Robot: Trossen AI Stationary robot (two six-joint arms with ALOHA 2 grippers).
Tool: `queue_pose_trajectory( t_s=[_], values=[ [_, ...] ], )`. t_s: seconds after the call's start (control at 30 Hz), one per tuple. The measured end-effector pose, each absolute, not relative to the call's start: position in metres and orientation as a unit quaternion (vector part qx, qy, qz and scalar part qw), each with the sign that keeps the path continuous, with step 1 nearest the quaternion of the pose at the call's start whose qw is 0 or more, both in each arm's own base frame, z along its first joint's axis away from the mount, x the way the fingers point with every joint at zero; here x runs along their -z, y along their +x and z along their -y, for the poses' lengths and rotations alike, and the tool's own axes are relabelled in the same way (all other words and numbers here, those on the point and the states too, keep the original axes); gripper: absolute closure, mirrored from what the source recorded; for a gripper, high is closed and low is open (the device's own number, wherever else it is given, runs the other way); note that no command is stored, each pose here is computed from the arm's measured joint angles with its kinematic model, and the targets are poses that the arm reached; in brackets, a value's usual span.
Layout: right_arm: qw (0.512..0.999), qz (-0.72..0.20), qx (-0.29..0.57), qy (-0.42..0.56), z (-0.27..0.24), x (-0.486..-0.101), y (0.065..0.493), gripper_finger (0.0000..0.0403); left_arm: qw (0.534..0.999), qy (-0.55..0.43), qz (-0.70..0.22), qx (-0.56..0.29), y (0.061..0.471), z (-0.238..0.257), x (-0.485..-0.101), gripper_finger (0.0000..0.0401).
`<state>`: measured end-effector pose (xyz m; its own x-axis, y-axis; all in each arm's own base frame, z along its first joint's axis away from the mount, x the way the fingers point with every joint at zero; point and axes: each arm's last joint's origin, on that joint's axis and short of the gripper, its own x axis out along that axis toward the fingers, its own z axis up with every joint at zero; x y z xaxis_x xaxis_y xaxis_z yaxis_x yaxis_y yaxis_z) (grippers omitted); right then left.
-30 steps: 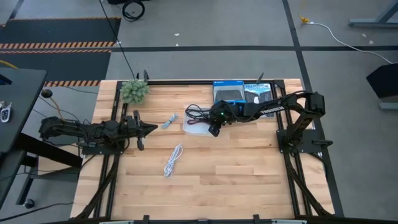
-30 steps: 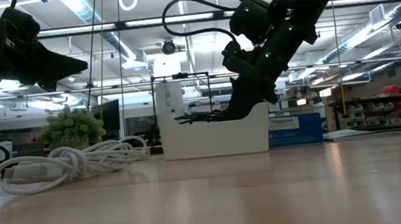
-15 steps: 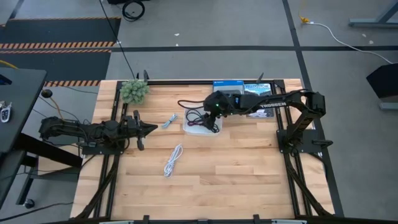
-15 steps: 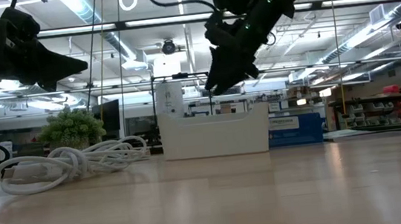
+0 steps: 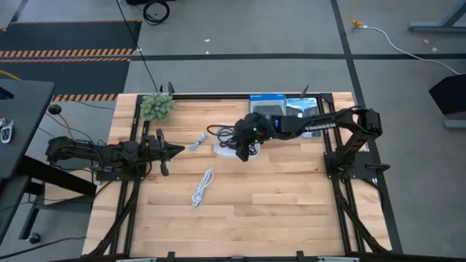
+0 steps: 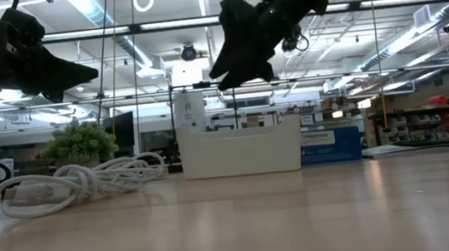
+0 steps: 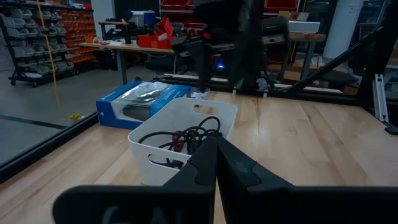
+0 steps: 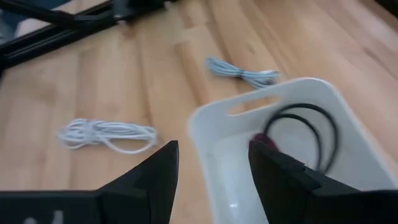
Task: Pick and place USB-C Cables
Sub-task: Put the white charger cable into the white bin
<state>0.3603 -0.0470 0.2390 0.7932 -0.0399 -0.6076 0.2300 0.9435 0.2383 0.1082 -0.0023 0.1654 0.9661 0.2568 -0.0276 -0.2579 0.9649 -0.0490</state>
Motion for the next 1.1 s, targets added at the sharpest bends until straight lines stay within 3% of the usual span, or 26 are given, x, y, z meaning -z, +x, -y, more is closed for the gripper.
queue_pose_trajectory(
  t_s=[0.27,0.8,0.93,1.1],
  values=[
    [0.939,-0.307,0.027,0.150,0.028,-0.252,0.366,0.0203,0.991,-0.026,-0.011,-0.130,0.108,0.002,-0.165,0.0387],
    [0.982,-0.185,0.002,0.047,0.016,-0.413,0.372,0.0204,0.991,-0.026,-0.010,-0.130,0.108,0.002,-0.166,0.0388],
    [0.990,-0.139,-0.014,0.033,0.000,-0.440,0.368,0.0206,0.991,-0.026,-0.011,-0.130,0.108,0.002,-0.165,0.0388],
    [0.993,-0.116,-0.021,0.025,-0.023,-0.448,0.367,0.0207,0.991,-0.026,-0.010,-0.130,0.108,0.002,-0.166,0.0388]
  ],
)
